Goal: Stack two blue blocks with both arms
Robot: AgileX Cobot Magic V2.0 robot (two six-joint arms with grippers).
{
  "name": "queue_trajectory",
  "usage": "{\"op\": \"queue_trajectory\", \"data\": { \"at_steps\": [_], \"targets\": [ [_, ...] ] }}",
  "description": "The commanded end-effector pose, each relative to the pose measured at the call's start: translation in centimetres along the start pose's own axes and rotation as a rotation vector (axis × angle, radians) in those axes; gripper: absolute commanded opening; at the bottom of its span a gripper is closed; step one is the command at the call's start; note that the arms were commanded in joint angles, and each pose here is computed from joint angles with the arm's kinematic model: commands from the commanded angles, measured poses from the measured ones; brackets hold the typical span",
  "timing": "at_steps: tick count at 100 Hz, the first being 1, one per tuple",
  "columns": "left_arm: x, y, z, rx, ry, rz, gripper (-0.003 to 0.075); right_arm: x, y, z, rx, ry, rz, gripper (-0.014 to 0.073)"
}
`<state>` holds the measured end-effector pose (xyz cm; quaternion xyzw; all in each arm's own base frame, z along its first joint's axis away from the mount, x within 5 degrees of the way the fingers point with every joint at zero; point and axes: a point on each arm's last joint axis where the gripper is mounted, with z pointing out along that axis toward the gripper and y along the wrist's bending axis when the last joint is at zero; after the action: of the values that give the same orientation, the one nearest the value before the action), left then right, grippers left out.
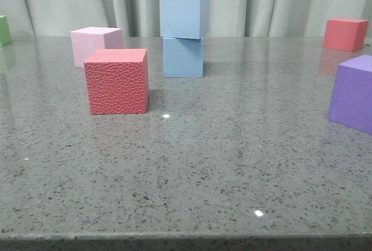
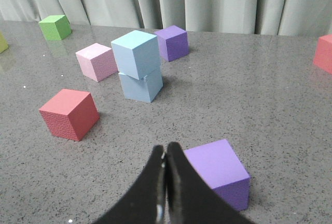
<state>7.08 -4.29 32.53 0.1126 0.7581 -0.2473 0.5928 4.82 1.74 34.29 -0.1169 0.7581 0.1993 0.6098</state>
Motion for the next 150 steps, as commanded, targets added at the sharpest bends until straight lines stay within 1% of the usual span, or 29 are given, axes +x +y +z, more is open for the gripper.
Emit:
{"op": "queue_trajectory", "data": {
  "at_steps": [1, 18, 86, 90, 97, 105, 112, 117, 131, 139, 150],
  "targets": [
    [-0.8, -0.2, -0.7, 0.029, -0.114, 0.003, -0.0018, -0.9, 0.3, -0.1, -0.033, -0.126, -0.039, -0.0067],
    [-0.4, -0.1, -1.2, 0.032, -0.125, 0.004, -0.0018, -1.0, 0.4, -0.1, -0.051, -0.165, -0.041, -0.0067],
    [-0.4, -0.1, -1.2, 0.031, -0.123, 0.004, -0.0019, -1.0, 0.4, -0.1, -0.05, -0.162, -0.041, -0.0067],
    [-0.3, 0.0, -1.1, 0.016, -0.124, 0.035, -0.0019, -1.0, 0.4, -0.1, -0.05, -0.162, -0.041, -0.0067],
    [-0.5, 0.1, -1.1, 0.003, -0.17, 0.081, -0.0019, -1.0, 0.4, -0.1, -0.05, -0.162, -0.041, -0.0067],
    [-0.8, 0.2, -1.1, -0.001, -0.261, 0.081, -0.0019, -1.0, 0.4, -0.1, -0.05, -0.162, -0.041, -0.0067],
    [-0.6, 0.5, -1.2, -0.024, -0.327, 0.088, -0.0019, -1.0, 0.4, -0.1, -0.05, -0.162, -0.041, -0.0067],
    [-0.1, 0.9, -1.3, -0.055, -0.349, 0.092, -0.0019, -1.0, 0.4, -0.1, -0.05, -0.162, -0.041, -0.0067],
    [1.5, 1.7, -1.7, -0.142, -0.356, 0.137, -0.0018, -1.0, 0.4, -0.1, -0.05, -0.162, -0.041, -0.0067],
    [2.3, 2.2, -1.8, -0.195, -0.359, 0.138, -0.0018, -1.0, 0.4, -0.1, -0.05, -0.162, -0.041, -0.0067],
    [3.2, 2.8, -2.2, -0.284, -0.371, 0.176, -0.0018, -1.0, 0.4, -0.1, -0.05, -0.162, -0.041, -0.0067]
  ]
}}
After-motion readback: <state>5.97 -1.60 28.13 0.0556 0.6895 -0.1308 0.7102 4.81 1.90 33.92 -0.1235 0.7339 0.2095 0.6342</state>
